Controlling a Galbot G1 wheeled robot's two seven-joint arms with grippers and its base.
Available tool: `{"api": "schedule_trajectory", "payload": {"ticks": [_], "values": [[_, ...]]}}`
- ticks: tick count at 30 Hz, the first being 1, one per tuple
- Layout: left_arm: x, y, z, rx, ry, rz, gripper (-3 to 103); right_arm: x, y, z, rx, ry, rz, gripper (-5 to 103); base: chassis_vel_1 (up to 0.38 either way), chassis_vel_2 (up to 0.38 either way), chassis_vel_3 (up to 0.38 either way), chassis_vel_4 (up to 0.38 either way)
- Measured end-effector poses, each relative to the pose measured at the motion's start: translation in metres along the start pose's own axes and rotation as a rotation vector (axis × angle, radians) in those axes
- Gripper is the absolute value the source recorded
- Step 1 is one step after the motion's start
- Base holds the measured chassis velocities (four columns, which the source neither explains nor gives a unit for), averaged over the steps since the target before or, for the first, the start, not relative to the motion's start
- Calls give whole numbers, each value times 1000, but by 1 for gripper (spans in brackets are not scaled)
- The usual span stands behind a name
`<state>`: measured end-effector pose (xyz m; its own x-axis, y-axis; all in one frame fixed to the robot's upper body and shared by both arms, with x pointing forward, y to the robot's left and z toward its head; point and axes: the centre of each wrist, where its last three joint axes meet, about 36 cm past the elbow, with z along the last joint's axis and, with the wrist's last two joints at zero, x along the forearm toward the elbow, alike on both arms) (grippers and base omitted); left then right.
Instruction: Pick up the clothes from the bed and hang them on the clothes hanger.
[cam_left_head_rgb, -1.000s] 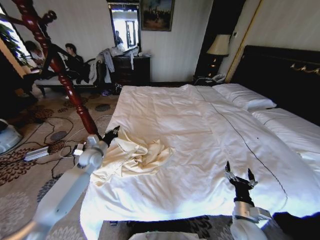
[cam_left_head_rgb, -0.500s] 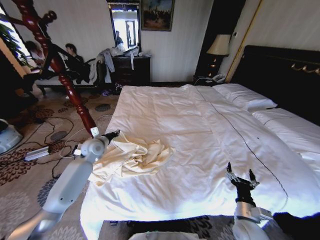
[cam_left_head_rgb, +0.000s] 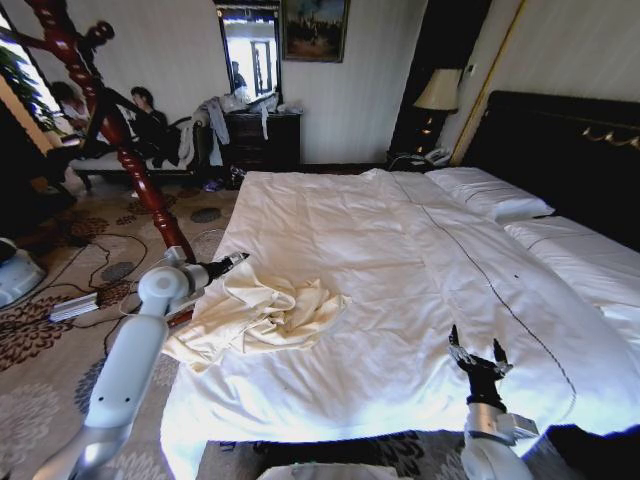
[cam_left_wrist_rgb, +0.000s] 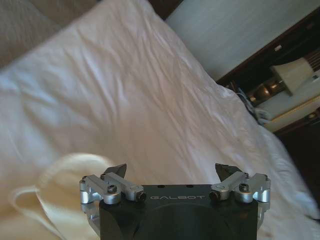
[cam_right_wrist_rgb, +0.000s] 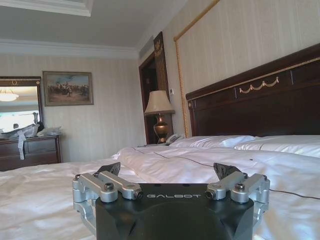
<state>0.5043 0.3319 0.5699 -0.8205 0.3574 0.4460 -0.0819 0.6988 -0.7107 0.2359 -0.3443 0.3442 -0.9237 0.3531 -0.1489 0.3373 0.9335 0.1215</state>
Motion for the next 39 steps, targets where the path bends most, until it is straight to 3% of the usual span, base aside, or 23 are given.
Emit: {"api": "schedule_trajectory", "payload": {"ticks": [3,5,7,9,11,12,15,19,25,31,32,34,38,39], "values": [[4,2,6,16,10,-21,100,1,0,0,-1,0,3,100,0,0,0,0],[7,5,16,-2,2,-54,100,2,0,0,-1,-1,7,100,0,0,0,0],[9,12,34,-52,-47,-109,100,2,-1,-1,-1,-3,11,100,0,0,0,0],[9,21,45,-51,-75,-148,100,3,0,-1,-2,-4,12,100,0,0,0,0],[9,25,52,-37,-84,-174,100,3,0,-1,-2,-4,12,100,0,0,0,0],[8,35,67,0,-100,-223,100,3,0,-1,-3,-6,11,100,0,0,0,0],[9,43,91,38,-148,-275,100,3,1,-2,-4,-6,9,100,0,0,0,0],[9,43,102,84,-216,-293,102,4,0,-2,3,-4,3,100,0,0,0,0],[-1,38,95,140,-259,-278,97,6,1,-4,9,-1,-5,100,0,0,0,0],[-27,30,91,163,-230,-263,84,8,2,-4,15,3,-12,100,0,0,0,0],[-35,31,94,174,-220,-269,74,8,1,-4,18,4,-14,100,0,0,0,0],[-39,30,99,184,-208,-271,74,7,0,-4,21,4,-15,100,0,0,0,0],[-45,27,110,185,-170,-271,52,5,-4,-7,27,-1,-15,100,0,0,0,0],[-45,27,110,185,-170,-271,52,5,-4,-7,27,-1,-15,100,0,0,0,0]]}}
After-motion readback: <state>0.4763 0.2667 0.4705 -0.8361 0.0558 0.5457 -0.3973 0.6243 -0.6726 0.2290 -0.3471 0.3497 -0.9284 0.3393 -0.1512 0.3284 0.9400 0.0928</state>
